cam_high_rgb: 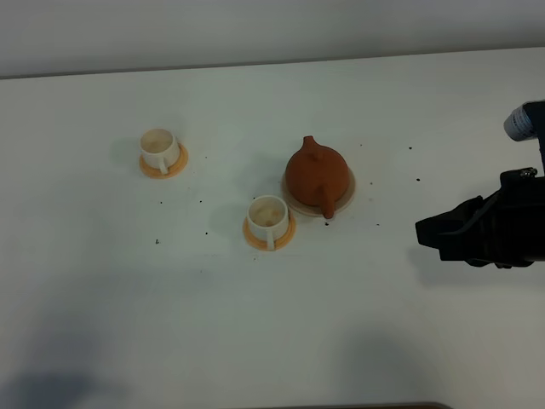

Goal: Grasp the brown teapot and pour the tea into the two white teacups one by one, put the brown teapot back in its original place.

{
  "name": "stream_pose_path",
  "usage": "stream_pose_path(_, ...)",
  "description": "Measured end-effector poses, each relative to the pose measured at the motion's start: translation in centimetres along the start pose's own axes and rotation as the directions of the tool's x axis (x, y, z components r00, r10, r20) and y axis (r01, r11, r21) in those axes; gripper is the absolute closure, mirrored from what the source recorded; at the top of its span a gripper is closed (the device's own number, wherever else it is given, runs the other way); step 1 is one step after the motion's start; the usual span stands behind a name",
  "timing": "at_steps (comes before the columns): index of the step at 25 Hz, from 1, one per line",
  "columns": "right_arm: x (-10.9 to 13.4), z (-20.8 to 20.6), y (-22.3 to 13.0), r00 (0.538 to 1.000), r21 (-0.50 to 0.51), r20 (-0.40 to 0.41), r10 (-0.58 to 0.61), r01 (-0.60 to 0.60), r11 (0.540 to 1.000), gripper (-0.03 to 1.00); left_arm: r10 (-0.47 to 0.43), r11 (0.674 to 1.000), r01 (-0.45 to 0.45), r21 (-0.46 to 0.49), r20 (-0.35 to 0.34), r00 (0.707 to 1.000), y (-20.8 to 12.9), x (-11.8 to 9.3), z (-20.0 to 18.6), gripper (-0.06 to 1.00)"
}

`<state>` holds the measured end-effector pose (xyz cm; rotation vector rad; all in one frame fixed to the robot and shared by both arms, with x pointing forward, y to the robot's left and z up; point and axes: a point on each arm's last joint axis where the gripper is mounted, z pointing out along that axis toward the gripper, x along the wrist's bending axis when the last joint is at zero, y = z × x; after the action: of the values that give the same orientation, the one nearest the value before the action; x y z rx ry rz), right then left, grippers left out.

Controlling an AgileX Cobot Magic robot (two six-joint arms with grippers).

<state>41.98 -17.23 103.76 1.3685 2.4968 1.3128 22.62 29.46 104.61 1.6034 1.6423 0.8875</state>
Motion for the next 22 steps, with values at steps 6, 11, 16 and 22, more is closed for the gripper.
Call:
stream_pose_path(6, 0.0, 0.0, 0.0, 1.0, 0.0, 0.0, 0.002, -0.002, 1.0, 0.73, -0.011, 1.0, 0.011, 0.0, -0.006, 1.0, 0.0, 0.0, 0.0, 0.68)
stream_pose_path(11, -0.1, 0.1, 0.8, 1.0, -0.02, 0.01, 0.0, 0.001, 1.0, 0.73, -0.014, 1.0, 0.014, 0.0, -0.007, 1.0, 0.0, 0.0, 0.0, 0.68)
stream_pose_path(16, -0.6, 1.6, 3.3, 1.0, 0.009, -0.011, 0.024, -0.023, 1.0, 0.73, -0.014, 1.0, 0.014, 0.0, -0.007, 1.0, 0.0, 0.0, 0.0, 0.68)
stream_pose_path(22, -2.1, 4.3, 6.5, 0.998, 0.122, 0.033, 0.061, -0.064, 0.99, 0.73, -0.015, 1.0, 0.015, 0.0, -0.007, 1.0, 0.0, 0.0, 0.0, 0.68)
